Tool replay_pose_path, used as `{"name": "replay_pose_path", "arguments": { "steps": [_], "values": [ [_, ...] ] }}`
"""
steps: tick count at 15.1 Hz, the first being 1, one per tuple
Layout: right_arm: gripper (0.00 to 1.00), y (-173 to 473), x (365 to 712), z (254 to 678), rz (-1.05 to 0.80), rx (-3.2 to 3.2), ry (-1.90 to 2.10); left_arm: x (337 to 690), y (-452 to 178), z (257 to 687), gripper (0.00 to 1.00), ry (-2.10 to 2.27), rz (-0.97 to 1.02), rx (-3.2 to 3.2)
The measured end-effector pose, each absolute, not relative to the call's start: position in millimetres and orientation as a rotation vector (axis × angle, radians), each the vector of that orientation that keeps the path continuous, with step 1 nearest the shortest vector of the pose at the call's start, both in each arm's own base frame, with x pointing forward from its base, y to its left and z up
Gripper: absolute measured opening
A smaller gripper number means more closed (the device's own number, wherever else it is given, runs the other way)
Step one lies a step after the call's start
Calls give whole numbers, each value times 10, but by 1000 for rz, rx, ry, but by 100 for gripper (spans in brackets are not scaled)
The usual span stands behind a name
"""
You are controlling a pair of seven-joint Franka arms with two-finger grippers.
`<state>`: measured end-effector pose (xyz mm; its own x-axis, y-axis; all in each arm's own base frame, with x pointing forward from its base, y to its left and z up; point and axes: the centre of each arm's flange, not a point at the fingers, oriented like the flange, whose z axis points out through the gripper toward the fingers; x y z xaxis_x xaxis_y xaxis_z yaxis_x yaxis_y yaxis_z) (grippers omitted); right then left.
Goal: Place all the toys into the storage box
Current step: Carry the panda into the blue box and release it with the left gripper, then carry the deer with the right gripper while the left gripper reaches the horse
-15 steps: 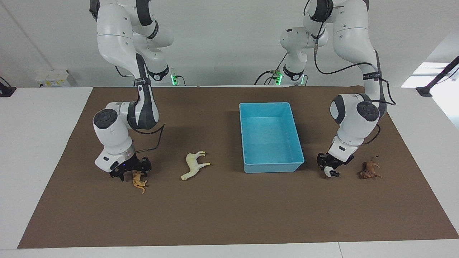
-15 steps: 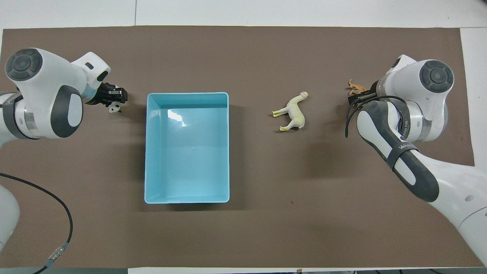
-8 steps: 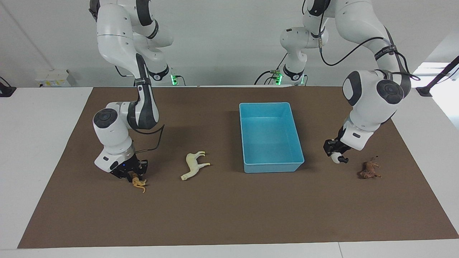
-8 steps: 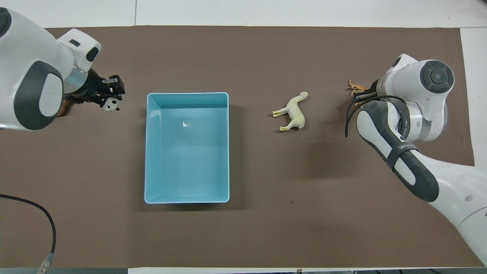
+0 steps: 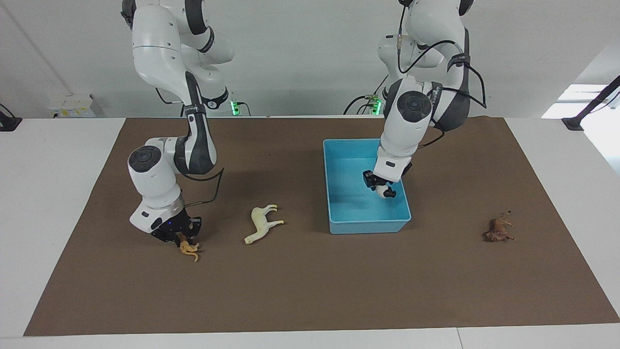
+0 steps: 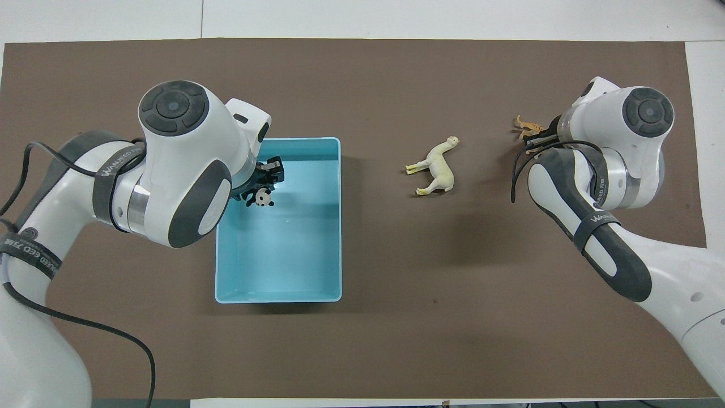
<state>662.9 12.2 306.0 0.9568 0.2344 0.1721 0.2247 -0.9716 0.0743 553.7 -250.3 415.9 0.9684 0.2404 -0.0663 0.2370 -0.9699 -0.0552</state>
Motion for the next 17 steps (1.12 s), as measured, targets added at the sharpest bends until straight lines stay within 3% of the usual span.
{"name": "replay_pose_path", "arguments": {
  "steps": [1,2,3,8,12,17],
  "values": [
    [32,135,6653,3166,276,3055,360,5523,-2474,4163,83,-382,113,-3067],
    [32,147,6676,3310,271,3056,362,5527,-2440,4195,98,-405,106,-3065],
    [32,154,6687,3477,263,3058,362,5542,-2389,4252,100,-441,93,-3063],
    [32,567,6589,4372,258,3081,394,5892,-1356,4552,100,-760,9,-3019],
    [32,1768,6400,4975,262,3171,81,6214,-185,4636,100,-968,-216,-2993],
    [32,3208,5947,5095,237,3360,-339,6416,291,4429,100,-775,-371,-3035]
  ]
}}
